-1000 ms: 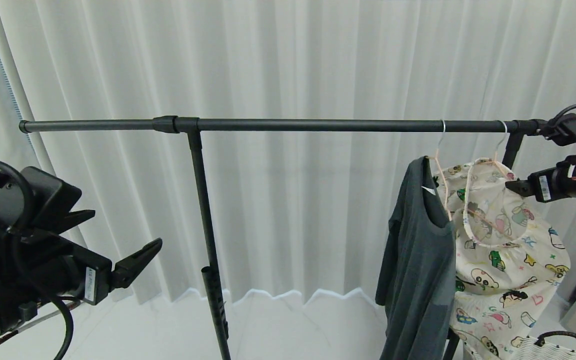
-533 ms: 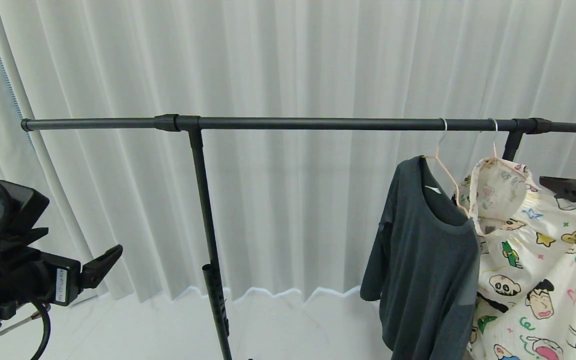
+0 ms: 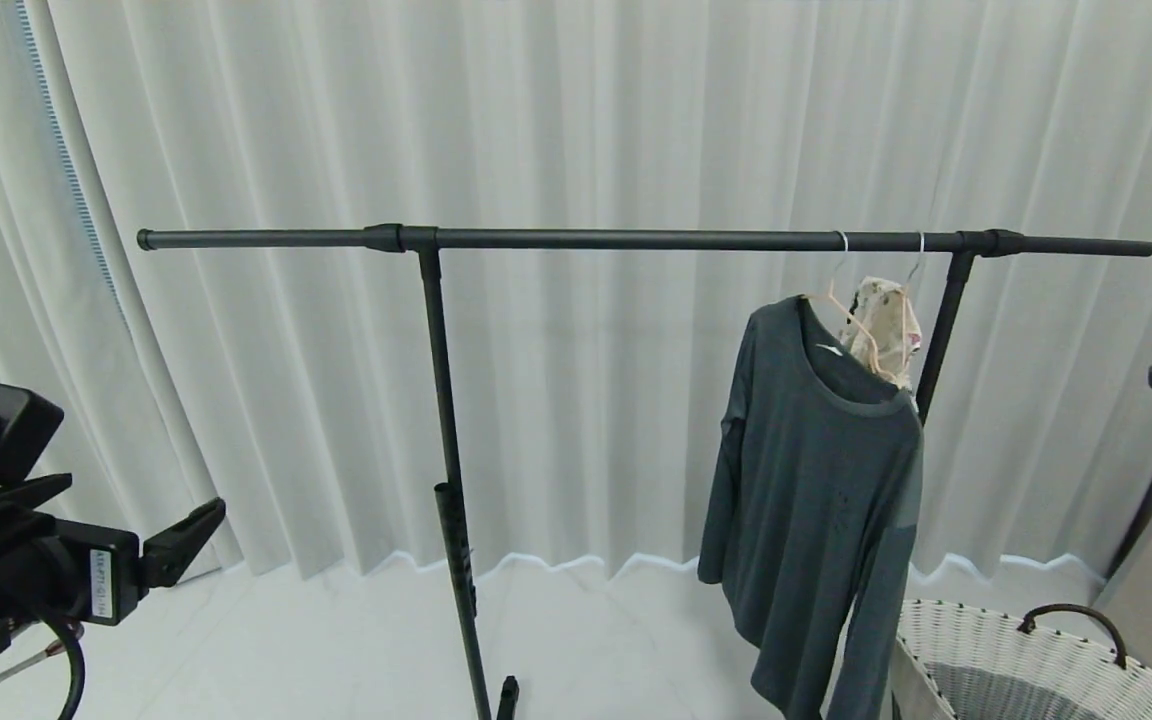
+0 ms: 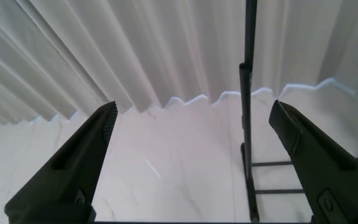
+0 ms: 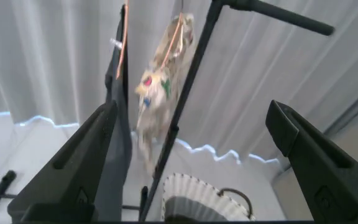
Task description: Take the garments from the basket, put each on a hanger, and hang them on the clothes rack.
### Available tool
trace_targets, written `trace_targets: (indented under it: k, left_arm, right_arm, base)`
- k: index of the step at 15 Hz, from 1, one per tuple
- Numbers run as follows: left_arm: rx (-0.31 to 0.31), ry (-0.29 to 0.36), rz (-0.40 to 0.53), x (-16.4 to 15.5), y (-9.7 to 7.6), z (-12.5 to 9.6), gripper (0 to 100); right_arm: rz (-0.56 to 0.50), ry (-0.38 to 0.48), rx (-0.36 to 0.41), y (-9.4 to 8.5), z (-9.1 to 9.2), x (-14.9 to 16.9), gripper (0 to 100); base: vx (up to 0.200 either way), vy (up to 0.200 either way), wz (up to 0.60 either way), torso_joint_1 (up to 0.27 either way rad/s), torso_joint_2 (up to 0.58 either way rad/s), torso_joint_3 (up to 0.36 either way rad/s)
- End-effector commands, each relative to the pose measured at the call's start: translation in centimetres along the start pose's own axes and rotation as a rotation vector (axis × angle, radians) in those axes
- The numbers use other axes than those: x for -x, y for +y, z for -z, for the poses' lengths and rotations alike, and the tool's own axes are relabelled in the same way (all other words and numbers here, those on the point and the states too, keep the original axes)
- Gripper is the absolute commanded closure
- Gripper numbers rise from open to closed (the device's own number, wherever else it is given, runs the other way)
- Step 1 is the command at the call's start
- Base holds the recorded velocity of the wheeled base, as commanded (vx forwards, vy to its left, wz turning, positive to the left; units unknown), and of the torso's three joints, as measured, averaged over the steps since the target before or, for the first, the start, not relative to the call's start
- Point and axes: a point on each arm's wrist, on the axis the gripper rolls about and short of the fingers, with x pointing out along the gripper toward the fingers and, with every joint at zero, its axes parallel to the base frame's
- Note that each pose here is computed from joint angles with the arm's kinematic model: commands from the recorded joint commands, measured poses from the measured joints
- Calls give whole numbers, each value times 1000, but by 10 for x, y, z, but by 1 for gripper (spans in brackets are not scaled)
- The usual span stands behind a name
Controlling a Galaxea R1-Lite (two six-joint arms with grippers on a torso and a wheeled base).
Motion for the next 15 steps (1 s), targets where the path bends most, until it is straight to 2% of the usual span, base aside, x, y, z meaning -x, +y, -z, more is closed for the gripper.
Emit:
trace_targets:
  k: [1, 3, 6, 9, 11, 12, 14, 15]
  left_arm:
    - [3, 14, -4, 6, -1, 10, 0]
    - [12, 42, -40, 16, -2, 27, 0]
    - [55, 53, -51, 32, -8, 51, 0]
    - [55, 52, -81, 51, -15, 80, 0]
    - [54, 21, -105, 66, -20, 99, 0]
    - [55, 26, -126, 73, -21, 105, 0]
    - [58, 28, -175, 89, -24, 121, 0]
    - [59, 29, -188, 95, -26, 129, 0]
  right_arm:
    - [17, 59, 63, 6, 25, 13, 0]
    - [64, 134, 136, 12, 53, 26, 0]
    - [59, 153, 139, 23, 81, 48, 0]
    - [63, 142, 143, 35, 112, 74, 0]
    - [61, 143, 205, 47, 147, 97, 0]
    - [61, 139, 227, 52, 158, 108, 0]
    - [70, 128, 221, 59, 176, 128, 0]
    - [79, 114, 209, 60, 178, 132, 0]
  base:
    - [-200, 0, 0, 7, -2, 7]
    - [-200, 0, 0, 7, 5, 0]
    - [-200, 0, 0, 4, -1, 2]
    - [-200, 0, 0, 1, 2, 2]
    - [-200, 0, 0, 2, 2, 15]
    - [-200, 0, 0, 2, -2, 2]
    - [0, 0, 0, 0, 0, 0]
    - [0, 0, 0, 0, 0, 0]
